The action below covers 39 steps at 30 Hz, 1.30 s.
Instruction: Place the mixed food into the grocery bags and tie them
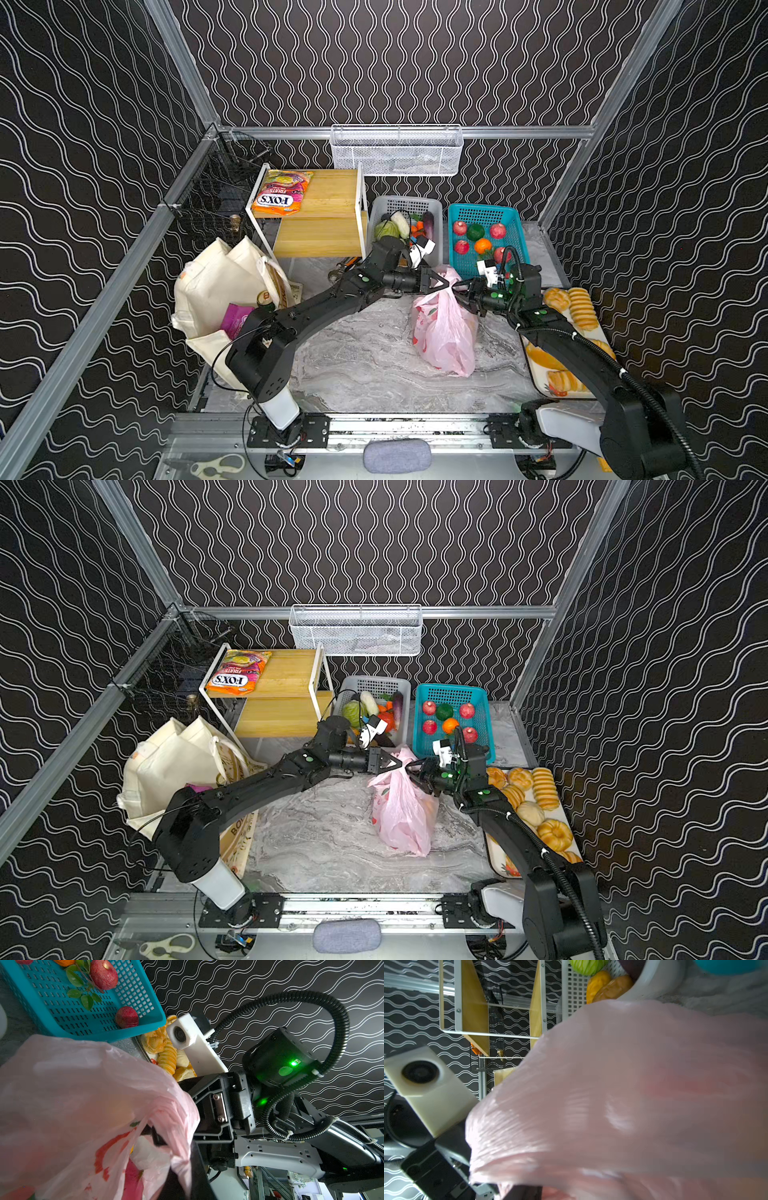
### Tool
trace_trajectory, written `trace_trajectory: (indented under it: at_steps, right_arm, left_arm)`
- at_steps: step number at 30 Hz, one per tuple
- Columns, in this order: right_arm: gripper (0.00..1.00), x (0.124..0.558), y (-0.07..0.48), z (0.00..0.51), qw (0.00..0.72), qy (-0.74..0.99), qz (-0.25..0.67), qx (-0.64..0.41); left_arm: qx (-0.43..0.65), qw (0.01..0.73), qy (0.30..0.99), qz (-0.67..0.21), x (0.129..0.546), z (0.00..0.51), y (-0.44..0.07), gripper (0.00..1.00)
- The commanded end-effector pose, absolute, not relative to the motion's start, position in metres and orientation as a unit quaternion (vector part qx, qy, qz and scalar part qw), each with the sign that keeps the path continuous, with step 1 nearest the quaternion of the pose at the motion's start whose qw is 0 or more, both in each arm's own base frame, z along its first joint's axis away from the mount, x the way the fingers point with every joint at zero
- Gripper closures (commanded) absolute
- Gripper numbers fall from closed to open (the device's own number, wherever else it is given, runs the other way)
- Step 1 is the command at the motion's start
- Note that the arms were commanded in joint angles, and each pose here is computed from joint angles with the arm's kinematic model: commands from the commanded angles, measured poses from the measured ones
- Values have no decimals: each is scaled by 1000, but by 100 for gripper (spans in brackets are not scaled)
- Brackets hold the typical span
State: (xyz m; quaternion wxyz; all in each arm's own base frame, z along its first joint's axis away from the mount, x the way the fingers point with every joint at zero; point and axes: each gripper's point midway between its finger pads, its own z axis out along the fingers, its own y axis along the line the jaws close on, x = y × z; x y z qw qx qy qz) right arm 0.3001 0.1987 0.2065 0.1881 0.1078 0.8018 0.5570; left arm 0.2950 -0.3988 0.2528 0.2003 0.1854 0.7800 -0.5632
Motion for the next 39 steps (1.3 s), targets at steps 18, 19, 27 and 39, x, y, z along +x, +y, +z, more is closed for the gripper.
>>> trace_trajectory:
  at_steps: [18,19,27,39]
  right_arm:
    - [100,297,156,227,343,842,412,62]
    - [100,298,154,230,348,843,407,60]
    - [100,309,148,243,356,854,373,61]
    - [100,308,161,253,345,846,405,32]
  left_arm:
    - [174,249,810,-502,307,244,-379,71]
    - [178,250,810,-500,306,244,-377,56]
    - [241,305,799,-459,290,260,-355,33]
    - [366,307,790,-385,269,239,-338,33]
